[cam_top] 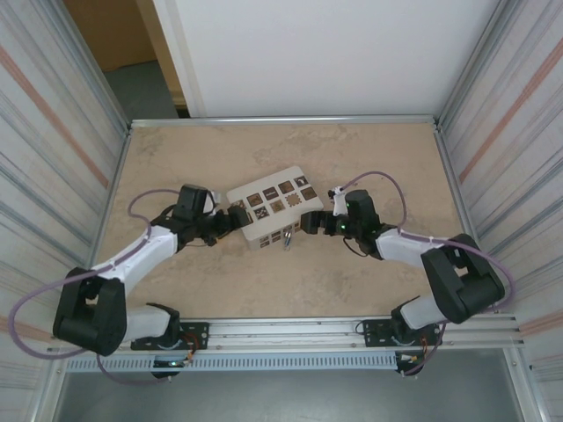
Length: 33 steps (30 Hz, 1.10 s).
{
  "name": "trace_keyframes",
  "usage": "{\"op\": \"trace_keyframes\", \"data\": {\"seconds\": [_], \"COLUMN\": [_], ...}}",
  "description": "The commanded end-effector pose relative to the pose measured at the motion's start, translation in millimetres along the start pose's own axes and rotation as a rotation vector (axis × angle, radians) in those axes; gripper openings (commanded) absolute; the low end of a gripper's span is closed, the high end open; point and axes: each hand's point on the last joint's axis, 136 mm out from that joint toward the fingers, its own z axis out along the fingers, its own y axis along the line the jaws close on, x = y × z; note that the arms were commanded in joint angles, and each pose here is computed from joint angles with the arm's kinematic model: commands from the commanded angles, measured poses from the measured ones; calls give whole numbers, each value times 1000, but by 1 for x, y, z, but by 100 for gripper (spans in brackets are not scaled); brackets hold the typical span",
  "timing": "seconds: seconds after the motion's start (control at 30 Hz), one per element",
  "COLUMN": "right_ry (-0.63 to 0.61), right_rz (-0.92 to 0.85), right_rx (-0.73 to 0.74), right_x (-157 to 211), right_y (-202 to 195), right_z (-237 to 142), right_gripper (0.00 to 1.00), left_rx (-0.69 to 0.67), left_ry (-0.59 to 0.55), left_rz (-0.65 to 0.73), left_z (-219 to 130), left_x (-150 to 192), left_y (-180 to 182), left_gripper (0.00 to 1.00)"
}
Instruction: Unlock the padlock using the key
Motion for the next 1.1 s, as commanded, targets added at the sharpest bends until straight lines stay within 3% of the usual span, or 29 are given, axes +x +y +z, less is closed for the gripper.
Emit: {"op": "trace_keyframes", "data": {"seconds": [0.0,0.23,0.47,0.6,0.9,1.07], "right_ry": [10,-23,-67,-88,15,60], "right_rz": [-8,43,36,15,-50,-51], "right_rx": [65,44,-15,-57,-223,-255], "right_x": [10,4,-8,-9,6,19], "right_y": [-15,-15,1,9,43,53], "right_z": [-17,-47,-60,-63,-43,-17], "right_gripper": [99,99,99,99,99,92], "left_rx": [37,99,137,153,211,199], "left_ry": [-61,-120,-90,-69,6,40], "left_rz": [26,47,68,69,52,61], "left_z": [-27,-49,-45,-37,-10,4], "left_x": [-11,-17,-15,-14,-13,-12], "left_y": [-25,-48,-62,-63,-74,-76], "left_gripper": [86,79,64,63,52,47]}}
